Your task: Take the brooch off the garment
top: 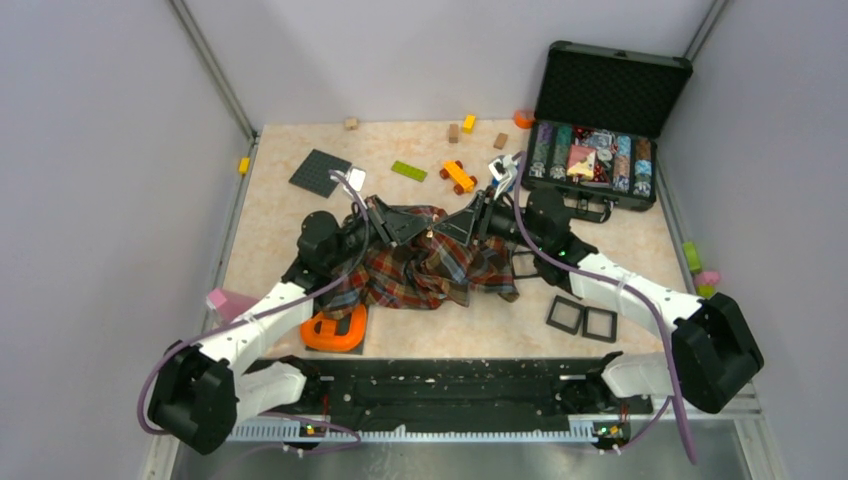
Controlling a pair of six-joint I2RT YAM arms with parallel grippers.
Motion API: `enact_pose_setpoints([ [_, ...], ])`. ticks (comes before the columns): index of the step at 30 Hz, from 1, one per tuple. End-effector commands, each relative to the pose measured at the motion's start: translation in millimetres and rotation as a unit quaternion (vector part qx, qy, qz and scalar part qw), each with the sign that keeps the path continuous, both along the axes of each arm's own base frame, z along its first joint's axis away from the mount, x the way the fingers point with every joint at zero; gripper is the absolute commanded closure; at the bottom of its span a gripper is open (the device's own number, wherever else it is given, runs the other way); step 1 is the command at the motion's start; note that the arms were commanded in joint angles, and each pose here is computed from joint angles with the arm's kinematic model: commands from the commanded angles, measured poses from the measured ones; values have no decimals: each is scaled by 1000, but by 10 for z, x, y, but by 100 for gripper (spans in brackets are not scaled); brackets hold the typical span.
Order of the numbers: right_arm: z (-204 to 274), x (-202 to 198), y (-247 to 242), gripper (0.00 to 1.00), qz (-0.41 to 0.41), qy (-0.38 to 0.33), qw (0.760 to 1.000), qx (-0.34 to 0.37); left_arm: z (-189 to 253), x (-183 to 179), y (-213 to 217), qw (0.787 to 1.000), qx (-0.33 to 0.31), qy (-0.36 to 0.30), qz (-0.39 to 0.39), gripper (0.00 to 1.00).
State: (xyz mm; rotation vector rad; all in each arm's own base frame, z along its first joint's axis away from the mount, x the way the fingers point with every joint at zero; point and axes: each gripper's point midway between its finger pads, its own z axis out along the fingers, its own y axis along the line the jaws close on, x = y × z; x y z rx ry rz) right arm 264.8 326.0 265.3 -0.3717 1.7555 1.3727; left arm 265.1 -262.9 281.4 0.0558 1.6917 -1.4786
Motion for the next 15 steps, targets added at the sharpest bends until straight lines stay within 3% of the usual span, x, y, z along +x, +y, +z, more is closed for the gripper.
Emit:
enact_pose_setpoints([
  [1, 319, -25, 25, 57, 4, -36, 999, 32, 386, -42, -56, 998, -49, -33, -27, 100],
  [8, 249, 0, 15, 69, -5, -34, 999, 22, 409, -34, -83, 997, -56, -27, -35, 100],
  [15, 200, -25, 8, 72, -1, -33, 999, 13, 440, -25, -74, 997, -69, -19, -40, 100],
])
